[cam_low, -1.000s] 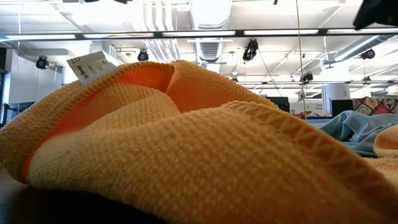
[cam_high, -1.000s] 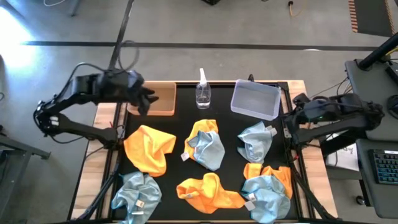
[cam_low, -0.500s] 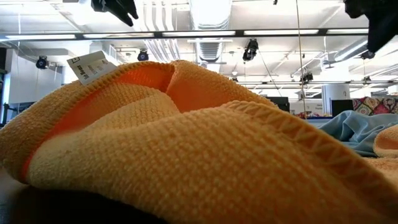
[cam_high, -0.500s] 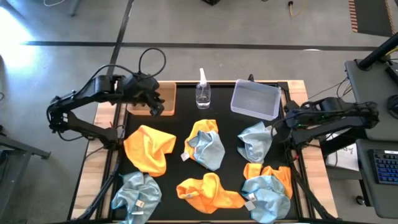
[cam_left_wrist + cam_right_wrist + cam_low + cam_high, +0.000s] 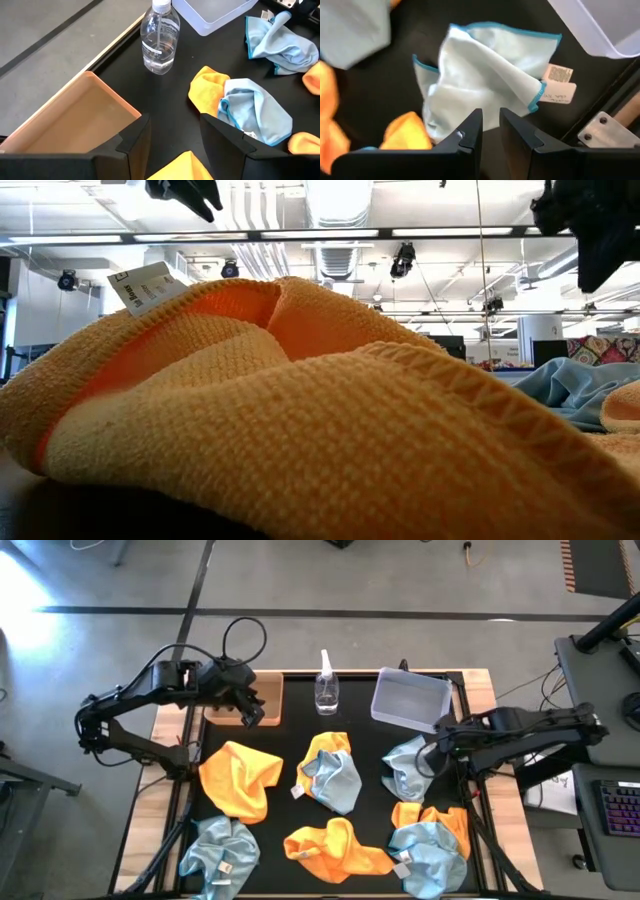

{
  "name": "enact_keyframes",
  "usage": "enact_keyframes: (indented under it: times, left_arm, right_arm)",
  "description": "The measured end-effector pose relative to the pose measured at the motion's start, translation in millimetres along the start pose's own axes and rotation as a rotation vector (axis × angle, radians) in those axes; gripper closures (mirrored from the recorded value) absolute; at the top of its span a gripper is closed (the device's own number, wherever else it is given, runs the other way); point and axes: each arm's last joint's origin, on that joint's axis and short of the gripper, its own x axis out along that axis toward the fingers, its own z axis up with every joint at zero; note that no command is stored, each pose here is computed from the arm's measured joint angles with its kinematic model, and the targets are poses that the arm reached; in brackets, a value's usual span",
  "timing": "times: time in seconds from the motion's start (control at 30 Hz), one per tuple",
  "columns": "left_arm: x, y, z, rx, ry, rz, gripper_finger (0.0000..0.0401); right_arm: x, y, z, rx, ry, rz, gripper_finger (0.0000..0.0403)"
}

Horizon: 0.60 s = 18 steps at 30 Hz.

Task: Sort microfiber towel by color & place in baskets
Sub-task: Put the blue towel into the transparent bin

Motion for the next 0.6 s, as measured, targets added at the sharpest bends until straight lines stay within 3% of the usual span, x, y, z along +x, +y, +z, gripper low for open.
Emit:
enact_keyframes:
  times: [0.27, 0.6]
  left_arm:
    - [0, 0, 0, -0.006, 0.005, -0.012, 0.0246]
    - [0, 0, -1, -0.006, 0.010, -0.017, 0.0246]
  right_arm:
    - [13, 14, 5, -0.113, 0.058, 0.001, 0.0343]
    - [31, 27, 14, -0.199, 0.038, -0.096, 0.0306]
